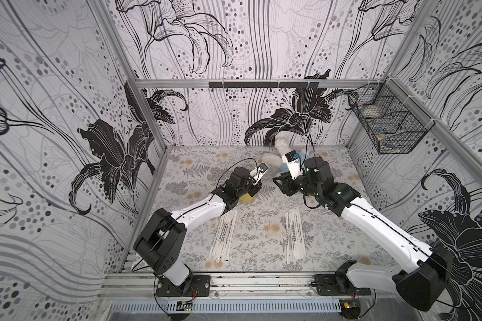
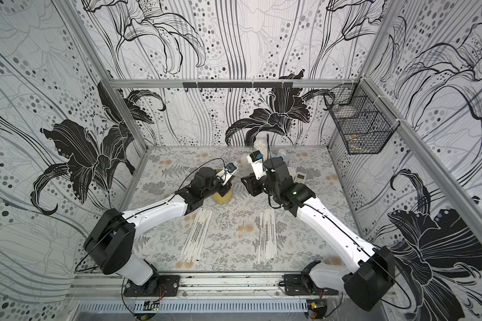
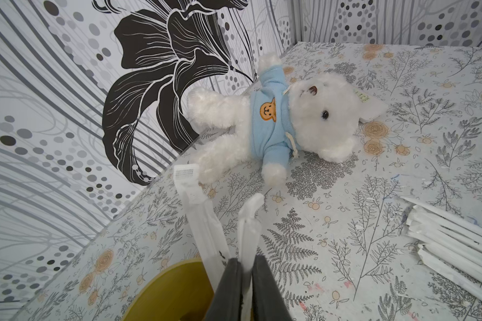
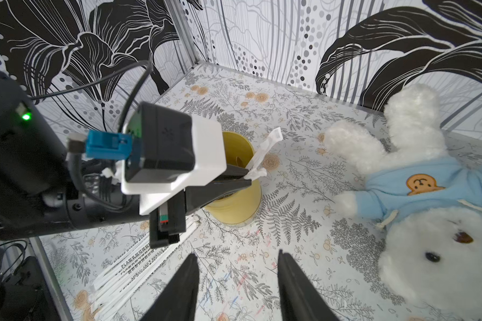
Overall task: Take the straws out of the storage container
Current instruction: Pick up the straw from the container.
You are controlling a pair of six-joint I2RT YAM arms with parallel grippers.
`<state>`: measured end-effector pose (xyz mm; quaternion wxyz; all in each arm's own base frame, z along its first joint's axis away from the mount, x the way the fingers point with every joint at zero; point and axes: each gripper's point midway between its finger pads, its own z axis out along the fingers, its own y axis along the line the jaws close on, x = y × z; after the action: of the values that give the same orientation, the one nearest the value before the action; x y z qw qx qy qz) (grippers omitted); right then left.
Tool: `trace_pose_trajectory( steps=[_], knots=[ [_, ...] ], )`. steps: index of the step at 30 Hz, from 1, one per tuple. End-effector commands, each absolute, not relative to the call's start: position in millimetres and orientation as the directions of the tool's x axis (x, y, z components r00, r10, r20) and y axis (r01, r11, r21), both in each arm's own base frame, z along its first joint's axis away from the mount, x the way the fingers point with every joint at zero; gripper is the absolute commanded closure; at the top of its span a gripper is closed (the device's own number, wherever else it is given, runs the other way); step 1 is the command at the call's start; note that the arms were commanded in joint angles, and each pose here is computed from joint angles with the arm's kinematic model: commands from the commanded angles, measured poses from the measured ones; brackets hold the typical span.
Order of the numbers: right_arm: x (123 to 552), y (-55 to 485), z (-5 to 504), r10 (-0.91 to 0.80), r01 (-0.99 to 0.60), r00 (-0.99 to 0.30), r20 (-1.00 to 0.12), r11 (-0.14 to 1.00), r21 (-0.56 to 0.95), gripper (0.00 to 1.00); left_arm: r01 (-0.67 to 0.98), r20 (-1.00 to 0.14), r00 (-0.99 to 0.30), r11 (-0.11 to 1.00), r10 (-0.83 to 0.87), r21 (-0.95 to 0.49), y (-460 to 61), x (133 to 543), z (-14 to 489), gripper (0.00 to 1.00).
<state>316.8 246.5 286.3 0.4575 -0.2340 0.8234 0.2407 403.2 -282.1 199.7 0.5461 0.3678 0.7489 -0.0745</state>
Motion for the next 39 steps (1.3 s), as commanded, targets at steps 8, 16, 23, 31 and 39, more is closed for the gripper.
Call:
trace_pose_trajectory(
  steps=[8, 16, 23, 31, 39],
  knots=[
    [316, 248, 287, -0.167, -0.625, -0.452, -0.876, 0.76, 0.177, 0.5, 0.591, -0.892, -0.094, 0.746, 0.442, 0.307, -274, 406, 226, 0.96],
    [316, 248, 291, -0.156, -0.623, -0.447, -0.881, 0.761, 0.182, 0.5, 0.547, -0.914, -0.068, 0.781, 0.4, 0.301, -263, 400, 253, 1.0],
    [311, 250, 300, -0.142, -0.644, -0.428, -0.892, 0.741, 0.191, 0.45, 0.527, -0.952, -0.038, 0.815, 0.304, 0.239, -255, 389, 293, 1.0],
    [300, 243, 316, -0.099, -0.644, -0.408, -0.908, 0.736, 0.209, 0.39, 0.51, -0.983, -0.006, 0.846, 0.182, 0.154, -253, 359, 346, 1.0],
    [286, 226, 319, -0.068, -0.602, -0.435, -0.898, 0.763, 0.234, 0.38, 0.541, -0.995, -0.015, 0.837, 0.098, 0.075, -270, 316, 381, 1.0]
  ],
)
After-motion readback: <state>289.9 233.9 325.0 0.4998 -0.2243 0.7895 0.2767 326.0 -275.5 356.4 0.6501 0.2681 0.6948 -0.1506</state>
